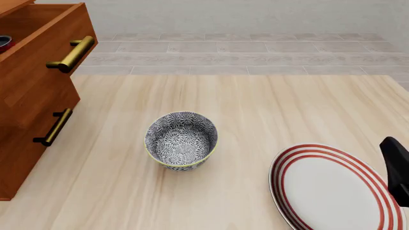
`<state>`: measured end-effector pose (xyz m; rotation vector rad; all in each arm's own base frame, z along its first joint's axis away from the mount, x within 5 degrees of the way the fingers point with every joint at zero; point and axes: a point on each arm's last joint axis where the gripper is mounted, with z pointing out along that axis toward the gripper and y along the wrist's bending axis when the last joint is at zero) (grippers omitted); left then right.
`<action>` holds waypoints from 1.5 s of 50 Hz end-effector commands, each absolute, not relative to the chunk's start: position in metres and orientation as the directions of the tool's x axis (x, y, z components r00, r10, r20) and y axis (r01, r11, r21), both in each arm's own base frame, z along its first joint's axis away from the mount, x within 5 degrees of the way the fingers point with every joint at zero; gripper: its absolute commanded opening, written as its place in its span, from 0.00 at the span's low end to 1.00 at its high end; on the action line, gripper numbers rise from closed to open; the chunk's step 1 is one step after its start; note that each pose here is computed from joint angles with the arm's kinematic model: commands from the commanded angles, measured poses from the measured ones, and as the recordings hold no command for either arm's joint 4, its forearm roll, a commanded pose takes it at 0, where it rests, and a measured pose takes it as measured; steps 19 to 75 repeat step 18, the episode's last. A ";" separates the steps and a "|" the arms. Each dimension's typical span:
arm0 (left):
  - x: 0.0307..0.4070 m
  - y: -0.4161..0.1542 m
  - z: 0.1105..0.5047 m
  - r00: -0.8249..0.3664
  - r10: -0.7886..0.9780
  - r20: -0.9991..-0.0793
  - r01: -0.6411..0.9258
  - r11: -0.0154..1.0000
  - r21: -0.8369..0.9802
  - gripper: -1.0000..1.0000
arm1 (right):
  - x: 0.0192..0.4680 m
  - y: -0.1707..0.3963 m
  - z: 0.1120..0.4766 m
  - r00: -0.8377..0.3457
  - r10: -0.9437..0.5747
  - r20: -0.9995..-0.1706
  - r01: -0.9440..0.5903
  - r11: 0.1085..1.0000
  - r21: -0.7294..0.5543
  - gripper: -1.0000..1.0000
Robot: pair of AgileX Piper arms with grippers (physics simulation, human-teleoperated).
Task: Put the ketchup in the top drawer of the cabinet.
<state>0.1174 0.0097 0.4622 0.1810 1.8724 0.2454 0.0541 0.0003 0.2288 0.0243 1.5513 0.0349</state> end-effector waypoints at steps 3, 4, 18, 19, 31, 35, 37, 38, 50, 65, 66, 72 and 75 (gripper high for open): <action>0.074 0.003 0.468 -0.243 0.274 -0.931 0.028 0.961 0.276 1.00 | 0.055 0.000 0.229 0.018 0.036 -0.999 -0.010 0.999 0.036 1.00; 0.070 0.003 0.469 -0.233 0.280 -0.931 0.030 0.959 0.281 1.00 | 0.055 0.000 0.228 0.018 0.036 -0.999 -0.009 0.999 0.036 1.00; 0.015 -0.001 0.465 -0.102 0.276 -0.956 0.093 0.959 0.267 1.00 | 0.055 0.001 0.228 0.019 0.036 -0.999 -0.011 0.999 0.036 1.00; 0.015 -0.001 0.465 -0.102 0.276 -0.956 0.093 0.959 0.267 1.00 | 0.055 0.001 0.228 0.019 0.036 -0.999 -0.011 0.999 0.036 1.00; 0.015 -0.001 0.465 -0.102 0.276 -0.956 0.093 0.959 0.267 1.00 | 0.055 0.001 0.228 0.019 0.036 -0.999 -0.011 0.999 0.036 1.00; 0.015 -0.001 0.465 -0.102 0.276 -0.956 0.093 0.959 0.267 1.00 | 0.055 0.001 0.228 0.019 0.036 -0.999 -0.011 0.999 0.036 1.00; 0.015 -0.001 0.465 -0.102 0.276 -0.956 0.093 0.959 0.267 1.00 | 0.055 0.001 0.228 0.019 0.036 -0.999 -0.011 0.999 0.036 1.00; 0.015 -0.001 0.465 -0.102 0.276 -0.956 0.093 0.959 0.267 1.00 | 0.055 0.001 0.228 0.019 0.036 -0.999 -0.011 0.999 0.036 1.00; 0.015 -0.001 0.465 -0.102 0.276 -0.956 0.093 0.959 0.267 1.00 | 0.055 0.001 0.228 0.019 0.036 -0.999 -0.011 0.999 0.036 1.00; 0.015 -0.001 0.465 -0.102 0.276 -0.956 0.093 0.959 0.267 1.00 | 0.055 0.001 0.228 0.019 0.036 -0.999 -0.011 0.999 0.036 1.00; 0.015 -0.001 0.465 -0.102 0.276 -0.956 0.093 0.959 0.267 1.00 | 0.055 0.001 0.228 0.019 0.036 -0.999 -0.011 0.999 0.036 1.00; 0.015 -0.001 0.465 -0.102 0.276 -0.956 0.093 0.959 0.267 1.00 | 0.055 0.001 0.228 0.019 0.036 -0.999 -0.011 0.999 0.036 1.00; 0.015 -0.001 0.465 -0.102 0.276 -0.956 0.093 0.959 0.267 1.00 | 0.055 0.001 0.228 0.019 0.036 -0.999 -0.011 0.999 0.036 1.00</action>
